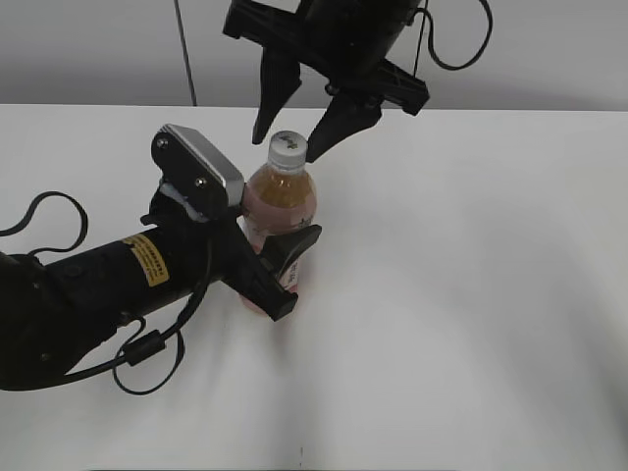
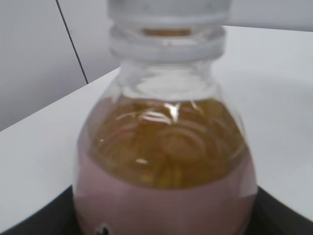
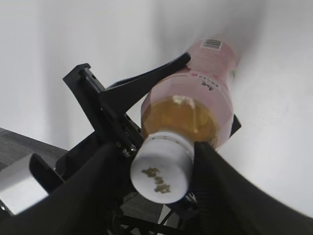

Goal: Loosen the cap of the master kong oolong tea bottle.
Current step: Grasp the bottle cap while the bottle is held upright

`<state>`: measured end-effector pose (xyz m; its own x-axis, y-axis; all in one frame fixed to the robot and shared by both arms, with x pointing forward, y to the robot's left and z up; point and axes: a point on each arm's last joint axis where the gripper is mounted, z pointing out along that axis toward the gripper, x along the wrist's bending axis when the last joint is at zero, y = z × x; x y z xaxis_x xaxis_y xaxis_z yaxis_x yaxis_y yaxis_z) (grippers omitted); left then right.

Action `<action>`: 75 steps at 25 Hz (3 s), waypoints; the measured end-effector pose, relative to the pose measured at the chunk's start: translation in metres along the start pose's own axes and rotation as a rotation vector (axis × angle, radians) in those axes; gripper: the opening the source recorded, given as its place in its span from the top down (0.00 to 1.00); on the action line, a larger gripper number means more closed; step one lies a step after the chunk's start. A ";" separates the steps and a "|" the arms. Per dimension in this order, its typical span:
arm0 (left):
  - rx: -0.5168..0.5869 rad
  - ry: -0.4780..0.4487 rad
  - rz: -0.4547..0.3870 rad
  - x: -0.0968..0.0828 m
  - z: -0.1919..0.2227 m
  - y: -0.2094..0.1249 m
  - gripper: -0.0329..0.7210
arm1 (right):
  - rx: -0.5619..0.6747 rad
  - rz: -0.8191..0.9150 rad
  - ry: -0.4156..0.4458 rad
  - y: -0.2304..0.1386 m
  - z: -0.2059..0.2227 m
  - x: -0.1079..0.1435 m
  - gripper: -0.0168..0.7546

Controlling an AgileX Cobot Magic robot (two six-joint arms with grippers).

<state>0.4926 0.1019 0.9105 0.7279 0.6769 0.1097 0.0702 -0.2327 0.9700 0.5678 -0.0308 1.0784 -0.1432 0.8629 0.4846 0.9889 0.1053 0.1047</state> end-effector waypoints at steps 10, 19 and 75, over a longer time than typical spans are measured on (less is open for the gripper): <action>-0.001 -0.001 0.001 0.000 0.000 0.000 0.39 | -0.010 -0.013 -0.028 0.000 0.000 -0.002 0.59; -0.001 -0.001 0.005 0.000 0.000 0.000 0.39 | -0.008 -0.122 -0.030 0.000 0.000 -0.002 0.61; -0.005 0.016 0.014 0.002 -0.001 0.000 0.39 | 0.069 -2.937 -0.009 0.000 0.003 -0.003 0.62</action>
<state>0.4936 0.1043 0.9107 0.7176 0.6848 0.1269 0.0564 -0.2388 0.9694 0.5685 -0.0313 1.0742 -0.0616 -0.8882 -0.4554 -0.9970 0.0763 -0.0139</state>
